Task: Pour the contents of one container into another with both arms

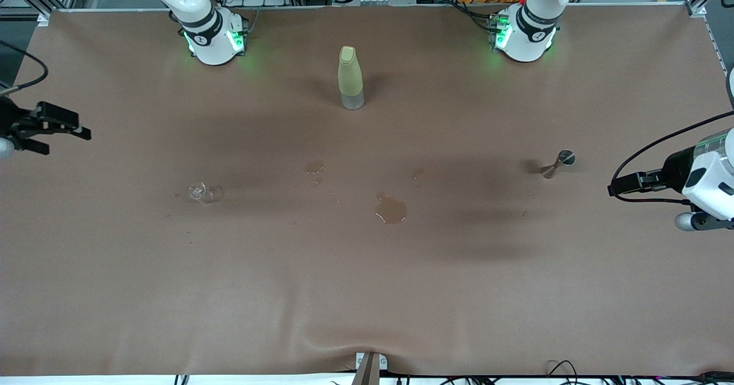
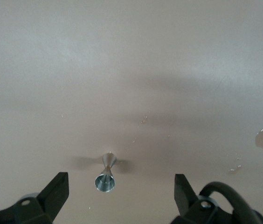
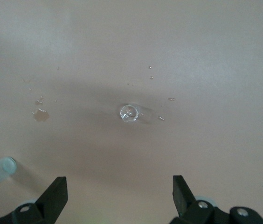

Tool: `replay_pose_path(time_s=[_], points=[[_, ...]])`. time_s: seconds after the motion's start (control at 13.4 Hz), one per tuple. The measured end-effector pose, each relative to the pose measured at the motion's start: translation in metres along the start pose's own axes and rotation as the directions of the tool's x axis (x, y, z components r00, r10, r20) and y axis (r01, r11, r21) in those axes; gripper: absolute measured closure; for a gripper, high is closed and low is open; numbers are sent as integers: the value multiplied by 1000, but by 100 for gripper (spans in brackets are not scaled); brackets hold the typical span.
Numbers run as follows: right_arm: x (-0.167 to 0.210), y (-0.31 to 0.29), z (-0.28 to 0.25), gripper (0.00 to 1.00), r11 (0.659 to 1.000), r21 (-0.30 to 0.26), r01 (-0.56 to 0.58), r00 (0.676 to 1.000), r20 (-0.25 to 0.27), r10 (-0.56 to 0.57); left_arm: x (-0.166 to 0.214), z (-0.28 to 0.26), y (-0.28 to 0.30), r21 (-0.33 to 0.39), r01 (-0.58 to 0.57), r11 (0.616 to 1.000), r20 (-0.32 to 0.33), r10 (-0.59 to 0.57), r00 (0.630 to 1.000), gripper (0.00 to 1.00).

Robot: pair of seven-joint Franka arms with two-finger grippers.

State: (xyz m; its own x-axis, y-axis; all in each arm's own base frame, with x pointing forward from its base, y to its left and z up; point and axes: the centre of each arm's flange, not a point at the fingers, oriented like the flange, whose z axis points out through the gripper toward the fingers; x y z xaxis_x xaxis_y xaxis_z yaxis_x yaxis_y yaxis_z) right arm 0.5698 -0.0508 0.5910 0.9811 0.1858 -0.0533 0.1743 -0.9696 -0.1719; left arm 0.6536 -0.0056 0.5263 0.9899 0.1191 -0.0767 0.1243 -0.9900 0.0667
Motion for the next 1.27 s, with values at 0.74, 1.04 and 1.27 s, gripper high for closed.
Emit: replay_pose_path(time_s=[0.74, 1.04, 1.27], points=[[-23, -11, -28, 0, 991, -77, -114, 994, -9, 113, -18, -34, 27, 9, 30, 1000, -107, -29, 994, 0], [-34, -18, -46, 0, 990, -91, -109, 993, -46, 105, -42, -27, 23, 5, 19, 1000, -149, -18, 989, 0], [-36, -17, -49, 0, 989, -100, -112, 993, -59, 106, -52, -20, 30, 14, -9, 1000, -115, 11, 993, 0]])
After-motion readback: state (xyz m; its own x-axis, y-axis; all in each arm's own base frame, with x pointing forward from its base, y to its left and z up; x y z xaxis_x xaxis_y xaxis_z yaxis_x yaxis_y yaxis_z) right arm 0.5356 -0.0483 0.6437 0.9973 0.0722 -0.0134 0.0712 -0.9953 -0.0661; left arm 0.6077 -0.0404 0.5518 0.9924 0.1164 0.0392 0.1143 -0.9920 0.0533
